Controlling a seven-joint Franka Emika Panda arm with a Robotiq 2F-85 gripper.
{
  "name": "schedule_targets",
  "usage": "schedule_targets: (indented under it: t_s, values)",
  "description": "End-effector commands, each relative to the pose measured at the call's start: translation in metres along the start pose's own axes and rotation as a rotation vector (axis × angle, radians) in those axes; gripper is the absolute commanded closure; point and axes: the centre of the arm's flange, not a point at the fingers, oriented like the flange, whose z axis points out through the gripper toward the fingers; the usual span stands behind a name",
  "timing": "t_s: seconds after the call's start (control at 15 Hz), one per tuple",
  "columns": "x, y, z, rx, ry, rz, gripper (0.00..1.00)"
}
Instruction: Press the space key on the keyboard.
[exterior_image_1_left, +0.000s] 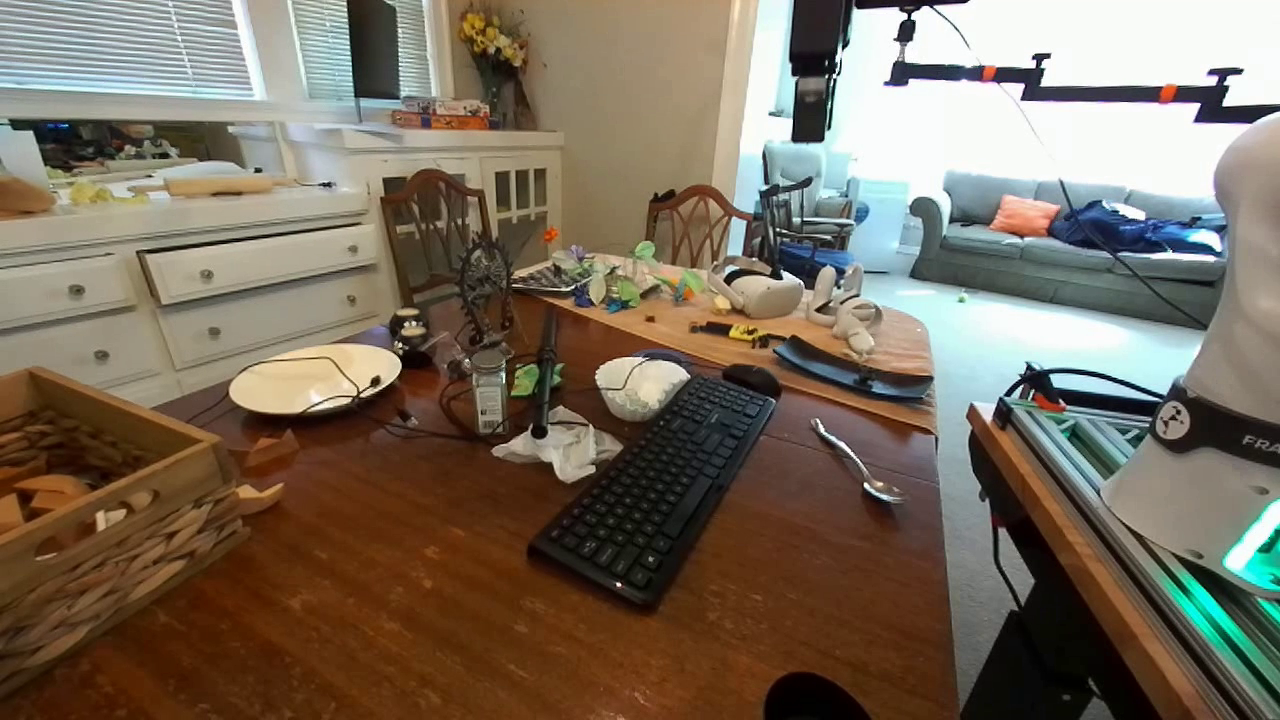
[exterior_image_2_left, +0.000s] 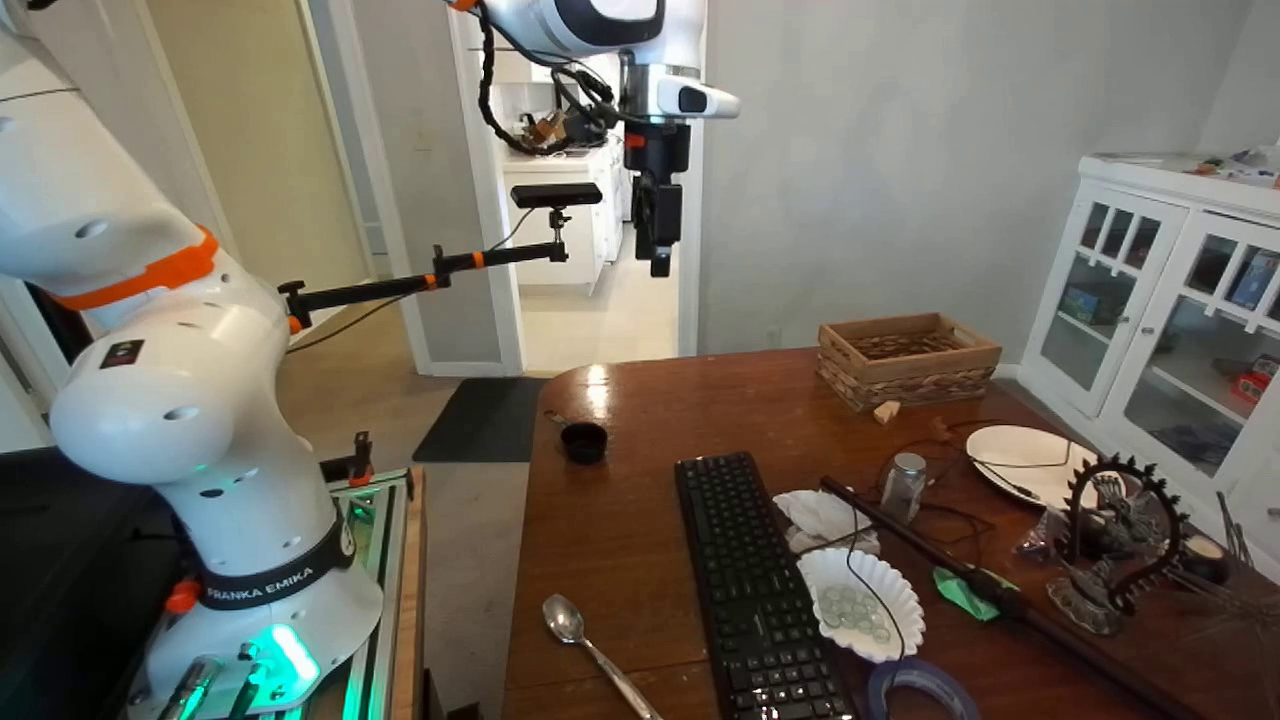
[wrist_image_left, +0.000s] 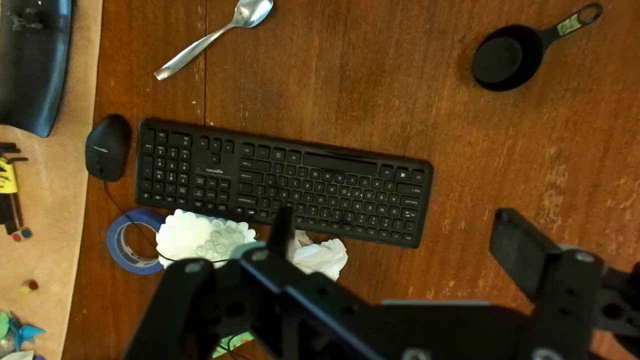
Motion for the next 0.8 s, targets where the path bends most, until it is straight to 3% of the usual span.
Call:
schedule_targets:
  t_s: [0.0, 0.6, 0.73]
  values:
    - [-0.014, 0.015, 0.041, -0.008, 0.040, 0.070, 0.27]
    - [-0.016, 0.045, 0.129, -0.040, 0.118, 0.144, 0.97]
    - [-0.018, 0.053, 0.149, -0.049, 0.123, 0.171, 1.00]
